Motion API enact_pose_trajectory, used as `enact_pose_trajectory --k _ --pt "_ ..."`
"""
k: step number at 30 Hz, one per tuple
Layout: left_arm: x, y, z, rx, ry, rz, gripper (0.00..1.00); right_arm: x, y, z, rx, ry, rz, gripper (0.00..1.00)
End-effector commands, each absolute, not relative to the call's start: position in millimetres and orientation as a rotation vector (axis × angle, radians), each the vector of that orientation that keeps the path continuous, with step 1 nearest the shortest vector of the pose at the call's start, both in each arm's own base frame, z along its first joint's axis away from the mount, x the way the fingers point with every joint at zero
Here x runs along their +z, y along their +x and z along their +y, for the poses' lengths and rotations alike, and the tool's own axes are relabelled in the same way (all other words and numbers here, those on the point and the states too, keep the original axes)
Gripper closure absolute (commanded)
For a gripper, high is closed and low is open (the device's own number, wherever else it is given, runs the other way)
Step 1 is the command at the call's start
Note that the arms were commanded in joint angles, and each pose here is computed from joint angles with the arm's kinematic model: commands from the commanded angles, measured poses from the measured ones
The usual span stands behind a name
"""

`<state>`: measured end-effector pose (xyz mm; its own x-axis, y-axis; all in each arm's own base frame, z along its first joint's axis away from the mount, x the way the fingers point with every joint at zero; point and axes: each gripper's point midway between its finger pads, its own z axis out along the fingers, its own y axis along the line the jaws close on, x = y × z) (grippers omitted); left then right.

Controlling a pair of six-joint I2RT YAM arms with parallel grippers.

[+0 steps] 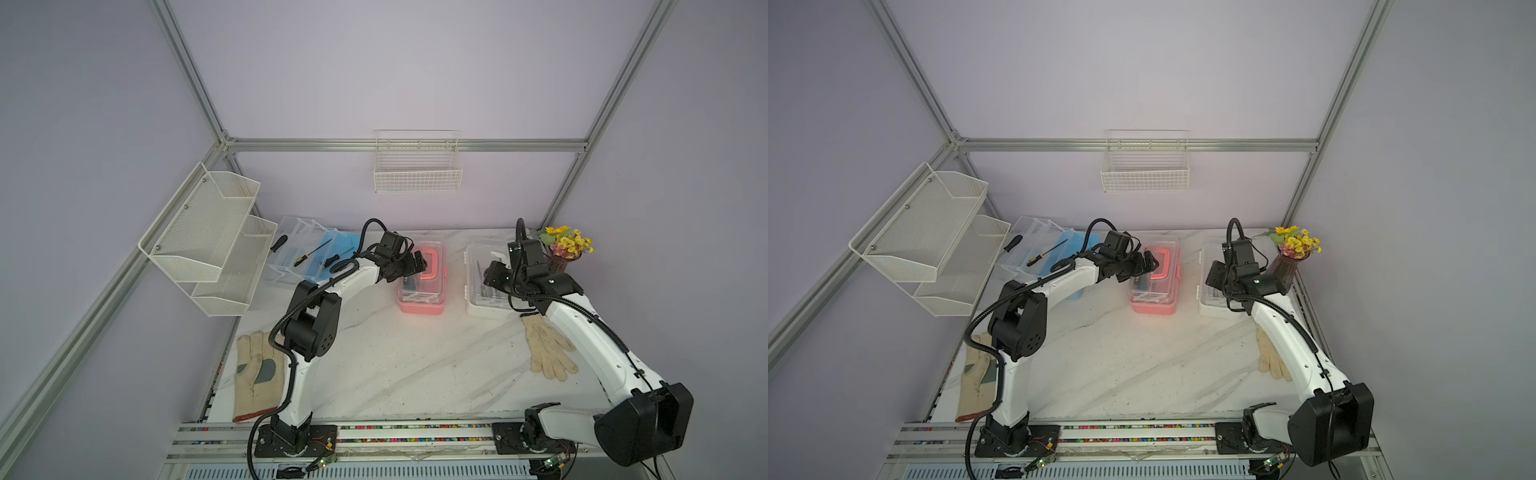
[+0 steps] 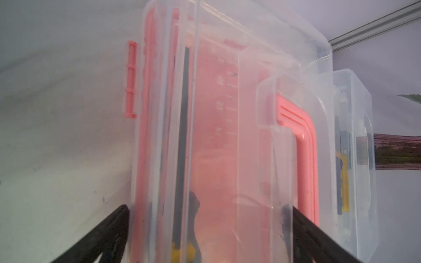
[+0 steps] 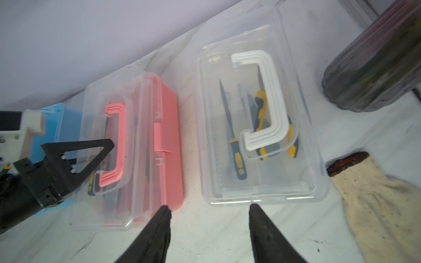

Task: Close toolboxes
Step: Move the toolbox to the center of the board.

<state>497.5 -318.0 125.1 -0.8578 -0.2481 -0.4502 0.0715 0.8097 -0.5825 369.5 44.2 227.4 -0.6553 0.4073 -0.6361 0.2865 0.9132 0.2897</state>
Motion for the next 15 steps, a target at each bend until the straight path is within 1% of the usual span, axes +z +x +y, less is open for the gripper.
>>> enact_pose_trajectory --k 1,5,8,15 --pt "130 521 -336 -0.875 -0.05 2.423 0.01 218 380 8 0.12 0.503 2.358 0.4" --pt "123 542 -336 -0.884 -0.08 2.408 0.01 188 409 -24 0.066 0.54 2.404 0.38" --pt "128 551 -329 -0.881 -0.095 2.386 0.0 175 431 -31 0.086 0.525 2.41 0.37" --pt "183 547 -318 -0.859 0.001 2.267 0.0 143 464 -27 0.12 0.51 2.455 0.35"
